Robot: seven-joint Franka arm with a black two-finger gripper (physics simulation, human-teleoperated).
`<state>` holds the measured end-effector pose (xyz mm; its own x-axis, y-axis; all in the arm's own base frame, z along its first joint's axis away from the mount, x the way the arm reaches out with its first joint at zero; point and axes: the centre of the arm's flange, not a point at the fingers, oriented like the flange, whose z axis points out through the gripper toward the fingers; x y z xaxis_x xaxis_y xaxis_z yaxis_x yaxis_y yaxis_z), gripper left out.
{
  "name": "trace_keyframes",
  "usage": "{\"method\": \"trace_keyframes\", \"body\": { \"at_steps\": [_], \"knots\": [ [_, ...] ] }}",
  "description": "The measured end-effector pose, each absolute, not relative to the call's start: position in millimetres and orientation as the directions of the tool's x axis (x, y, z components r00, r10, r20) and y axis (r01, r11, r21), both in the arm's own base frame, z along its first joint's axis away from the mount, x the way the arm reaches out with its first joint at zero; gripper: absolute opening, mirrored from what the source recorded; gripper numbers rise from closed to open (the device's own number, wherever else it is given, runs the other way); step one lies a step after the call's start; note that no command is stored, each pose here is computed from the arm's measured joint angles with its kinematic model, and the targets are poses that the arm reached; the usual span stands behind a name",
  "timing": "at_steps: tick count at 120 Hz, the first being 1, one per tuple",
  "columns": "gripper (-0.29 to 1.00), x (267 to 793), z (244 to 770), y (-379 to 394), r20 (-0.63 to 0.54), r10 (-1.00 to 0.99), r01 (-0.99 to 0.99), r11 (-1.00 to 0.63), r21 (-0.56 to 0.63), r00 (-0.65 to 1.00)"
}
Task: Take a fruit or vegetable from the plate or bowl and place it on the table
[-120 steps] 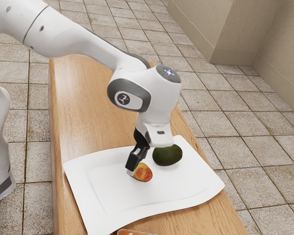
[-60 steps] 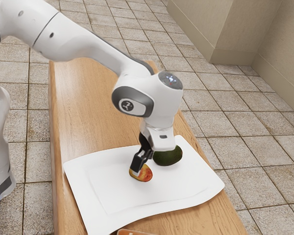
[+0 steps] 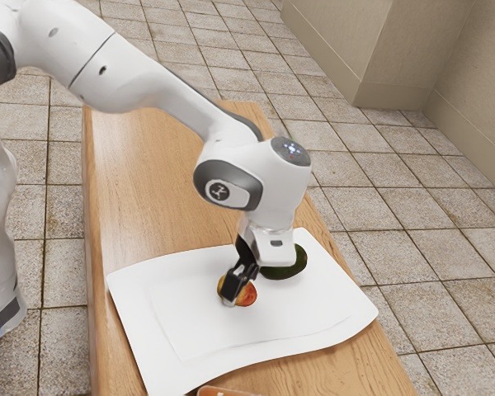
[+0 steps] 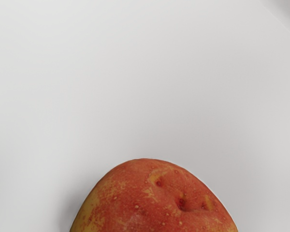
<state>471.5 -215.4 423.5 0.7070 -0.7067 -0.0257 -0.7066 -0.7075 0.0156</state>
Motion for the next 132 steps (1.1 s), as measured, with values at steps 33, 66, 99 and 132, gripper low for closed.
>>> {"method": "trace_keyframes", "body": {
  "at_steps": [33,66,99,132],
  "knots": [
    [0.69,470.1,413.0,-213.1,-0.030,-0.709,-0.709,-0.705,0.019,0.704],
    [0.40,470.1,413.9,-213.7,-0.028,-0.712,-0.712,-0.702,0.017,0.702],
    [0.33,469.2,425.4,-212.3,-0.020,-0.704,-0.704,-0.710,0.000,0.710],
    [0.34,465.6,480.0,-211.2,0.014,-0.676,-0.675,-0.737,-0.033,0.737]
  ]
}}
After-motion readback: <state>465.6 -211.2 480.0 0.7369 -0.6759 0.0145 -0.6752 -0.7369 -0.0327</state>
